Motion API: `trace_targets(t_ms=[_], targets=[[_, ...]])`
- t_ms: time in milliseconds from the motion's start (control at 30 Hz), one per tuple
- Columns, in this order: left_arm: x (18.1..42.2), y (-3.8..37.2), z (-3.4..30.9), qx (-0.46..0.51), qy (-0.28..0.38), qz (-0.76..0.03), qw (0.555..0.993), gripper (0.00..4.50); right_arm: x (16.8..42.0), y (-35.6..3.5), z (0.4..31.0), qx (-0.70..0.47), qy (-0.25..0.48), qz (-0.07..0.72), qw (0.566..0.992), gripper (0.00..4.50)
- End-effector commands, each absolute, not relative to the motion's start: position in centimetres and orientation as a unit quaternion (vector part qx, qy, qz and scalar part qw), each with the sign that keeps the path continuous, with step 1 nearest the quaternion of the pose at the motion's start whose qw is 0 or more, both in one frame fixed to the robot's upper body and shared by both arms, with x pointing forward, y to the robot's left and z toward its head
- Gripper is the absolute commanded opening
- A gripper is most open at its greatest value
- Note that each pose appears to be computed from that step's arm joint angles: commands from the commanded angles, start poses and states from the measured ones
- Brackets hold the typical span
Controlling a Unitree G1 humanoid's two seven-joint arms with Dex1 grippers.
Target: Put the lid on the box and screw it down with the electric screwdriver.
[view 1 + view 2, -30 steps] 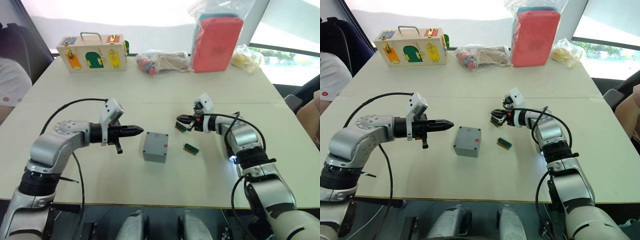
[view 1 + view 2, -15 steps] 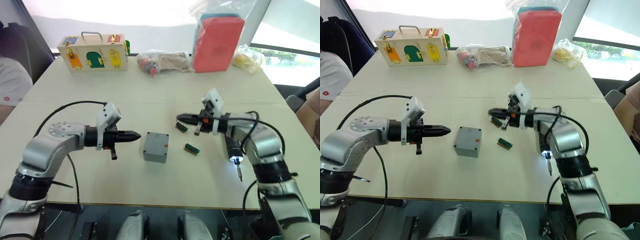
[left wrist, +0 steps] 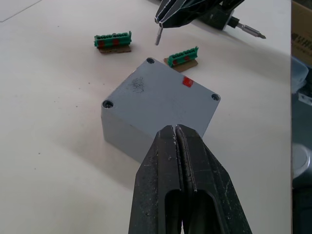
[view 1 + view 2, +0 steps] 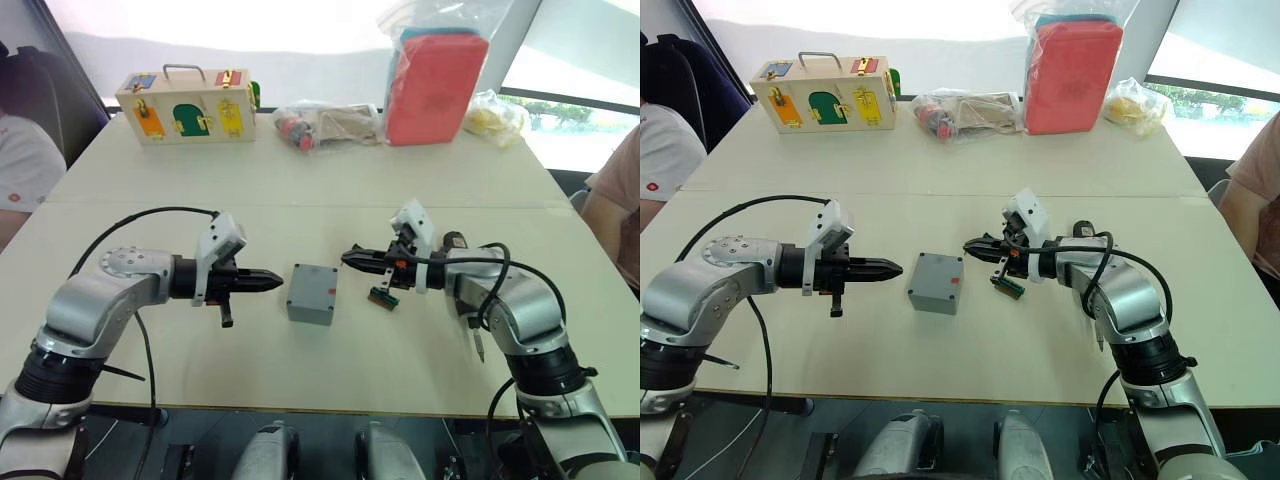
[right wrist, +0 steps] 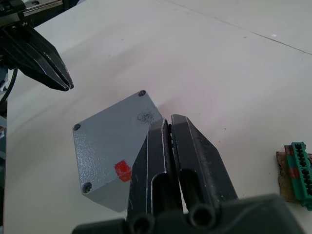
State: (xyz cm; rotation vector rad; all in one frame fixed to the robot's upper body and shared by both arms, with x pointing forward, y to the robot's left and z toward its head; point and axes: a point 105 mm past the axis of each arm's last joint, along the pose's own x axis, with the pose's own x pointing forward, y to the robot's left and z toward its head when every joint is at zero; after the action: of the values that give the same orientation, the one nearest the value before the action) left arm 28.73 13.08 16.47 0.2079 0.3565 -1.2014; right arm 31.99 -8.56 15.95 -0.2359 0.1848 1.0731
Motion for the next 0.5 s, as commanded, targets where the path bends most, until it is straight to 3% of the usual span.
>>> trace_targets(t_ms=[33, 500], targets=[[28.66, 12.89, 17.24, 0.109, 0.147, -0.562, 0.806, 0.0, 32.0, -7.89, 16.72, -0.12, 0.067, 0.516, 0.845, 0.02], [29.13, 13.19, 17.02, 0.105, 0.148, -0.549, 0.816, 0.0, 32.57, -7.34, 16.22, -0.123, 0.07, 0.518, 0.844, 0.02]])
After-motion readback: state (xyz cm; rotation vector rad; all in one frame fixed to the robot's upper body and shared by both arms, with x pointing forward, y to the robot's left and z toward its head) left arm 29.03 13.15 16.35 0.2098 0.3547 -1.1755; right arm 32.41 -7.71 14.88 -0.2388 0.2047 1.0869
